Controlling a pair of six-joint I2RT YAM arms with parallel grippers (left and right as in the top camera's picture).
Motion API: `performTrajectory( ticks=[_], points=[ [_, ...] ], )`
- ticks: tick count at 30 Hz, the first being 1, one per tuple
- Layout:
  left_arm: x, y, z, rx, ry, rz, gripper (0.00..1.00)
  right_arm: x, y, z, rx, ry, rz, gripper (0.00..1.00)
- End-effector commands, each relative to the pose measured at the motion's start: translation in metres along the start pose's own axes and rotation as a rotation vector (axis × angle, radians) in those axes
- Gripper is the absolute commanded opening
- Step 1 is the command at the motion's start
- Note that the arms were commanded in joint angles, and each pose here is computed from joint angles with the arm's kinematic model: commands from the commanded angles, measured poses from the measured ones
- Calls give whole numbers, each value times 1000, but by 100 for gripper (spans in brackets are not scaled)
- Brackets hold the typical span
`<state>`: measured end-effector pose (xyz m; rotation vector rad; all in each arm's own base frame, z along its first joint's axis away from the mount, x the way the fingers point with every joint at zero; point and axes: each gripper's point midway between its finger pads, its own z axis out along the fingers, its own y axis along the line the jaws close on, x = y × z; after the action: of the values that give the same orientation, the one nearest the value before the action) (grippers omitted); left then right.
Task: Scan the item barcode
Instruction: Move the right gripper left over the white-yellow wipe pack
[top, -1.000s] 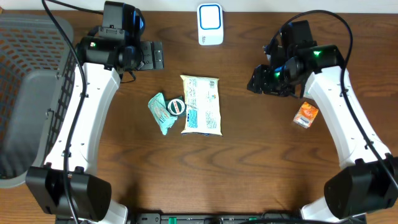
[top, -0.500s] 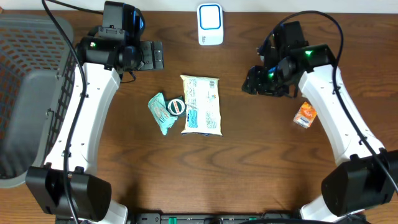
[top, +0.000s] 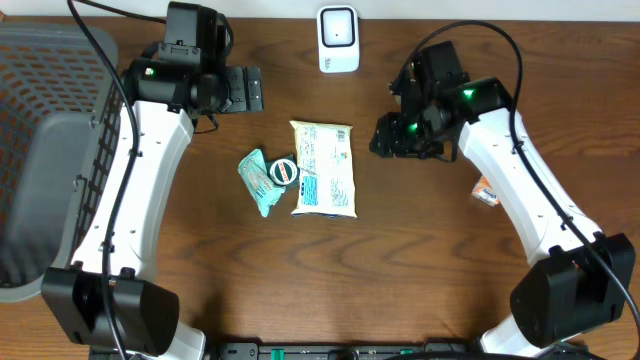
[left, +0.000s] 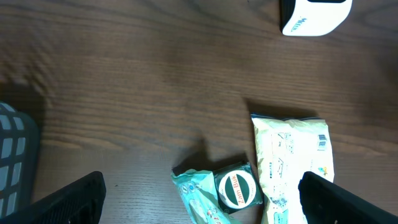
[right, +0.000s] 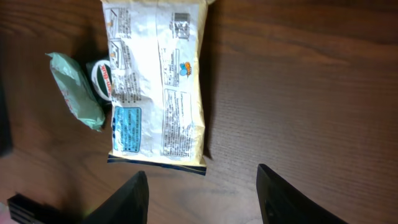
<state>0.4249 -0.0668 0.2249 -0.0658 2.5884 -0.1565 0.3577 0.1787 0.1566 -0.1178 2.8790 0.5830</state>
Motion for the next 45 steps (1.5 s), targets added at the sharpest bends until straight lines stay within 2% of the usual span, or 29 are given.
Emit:
performTrajectory(
  ticks=[1,45],
  points=[
    [-3,1,-5,-4,-14,-6,98,4,4,6,-5,15,10,50],
    [-3,1,-5,-4,-14,-6,98,6,27,13,-29,4,-55,51]
  ],
)
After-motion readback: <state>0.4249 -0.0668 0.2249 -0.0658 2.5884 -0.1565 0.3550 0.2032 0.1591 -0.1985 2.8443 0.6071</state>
